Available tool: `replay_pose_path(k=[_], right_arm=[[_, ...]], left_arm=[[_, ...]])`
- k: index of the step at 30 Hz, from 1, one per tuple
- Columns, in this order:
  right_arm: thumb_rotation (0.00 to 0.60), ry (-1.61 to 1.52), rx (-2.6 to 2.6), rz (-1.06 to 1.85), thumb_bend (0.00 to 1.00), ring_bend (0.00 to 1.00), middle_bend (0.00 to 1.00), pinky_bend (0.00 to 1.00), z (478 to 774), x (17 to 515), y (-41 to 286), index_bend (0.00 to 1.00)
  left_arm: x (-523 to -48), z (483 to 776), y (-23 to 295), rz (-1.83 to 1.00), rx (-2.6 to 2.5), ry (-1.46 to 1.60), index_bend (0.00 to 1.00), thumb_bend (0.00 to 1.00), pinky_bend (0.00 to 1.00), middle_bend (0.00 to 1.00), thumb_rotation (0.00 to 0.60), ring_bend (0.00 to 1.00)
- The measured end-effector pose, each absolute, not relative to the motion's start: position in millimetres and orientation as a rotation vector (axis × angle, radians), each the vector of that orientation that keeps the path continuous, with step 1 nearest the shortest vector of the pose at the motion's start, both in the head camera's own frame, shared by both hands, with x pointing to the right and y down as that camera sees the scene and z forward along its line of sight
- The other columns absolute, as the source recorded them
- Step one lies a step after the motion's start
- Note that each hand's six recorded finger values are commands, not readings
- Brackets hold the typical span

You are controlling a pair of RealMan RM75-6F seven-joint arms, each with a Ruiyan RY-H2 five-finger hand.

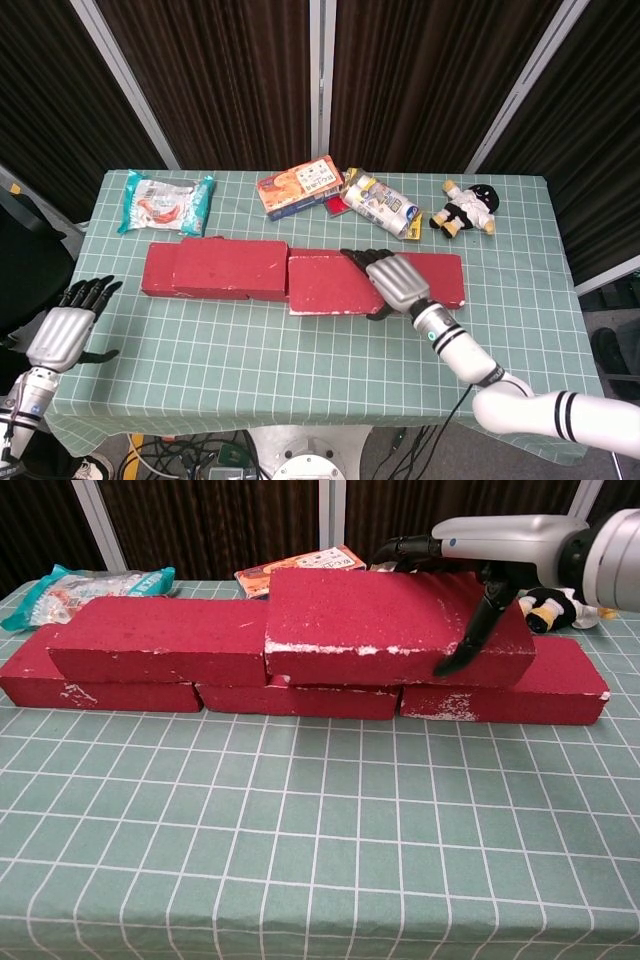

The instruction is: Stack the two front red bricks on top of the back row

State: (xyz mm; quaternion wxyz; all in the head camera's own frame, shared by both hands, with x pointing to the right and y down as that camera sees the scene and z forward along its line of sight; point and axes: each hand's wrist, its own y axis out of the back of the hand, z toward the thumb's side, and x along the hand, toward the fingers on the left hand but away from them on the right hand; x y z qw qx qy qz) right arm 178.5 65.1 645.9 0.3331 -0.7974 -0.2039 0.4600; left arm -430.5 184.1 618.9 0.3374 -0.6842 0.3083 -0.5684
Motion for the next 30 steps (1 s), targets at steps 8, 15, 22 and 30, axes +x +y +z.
replay_pose_path(k=[8,15,22,30], right_arm=[[0.6,-0.501,-2.089,1.253,0.04,0.16,0.27,0.23,668.5,176.2,45.0,0.03],[0.6,-0.466,-2.114,1.272,0.04,0.16,0.27,0.23,684.9,172.6,39.8,0.03],[0.6,-0.481,-2.153,1.296,0.05,0.16,0.27,0.23,698.8,167.1,36.0,0.03],[0.6,-0.496,-2.168,1.318,0.05,0.16,0.27,0.23,702.3,167.3,32.2,0.03]], left_arm=[[-422.8,626.2,191.0,-1.473,-1.807,0.76,0.03,0.0,0.0,0.0,0.6,0.0],[-420.6,632.6,194.5,-1.495,-1.817,0.727,0.03,0.0,0.0,0.0,0.6,0.0],[-422.9,637.2,197.1,-1.529,-1.818,0.711,0.03,0.0,0.0,0.0,0.6,0.0],[-422.6,640.7,197.5,-1.531,-1.832,0.713,0.03,0.0,0.0,0.0,0.6,0.0]])
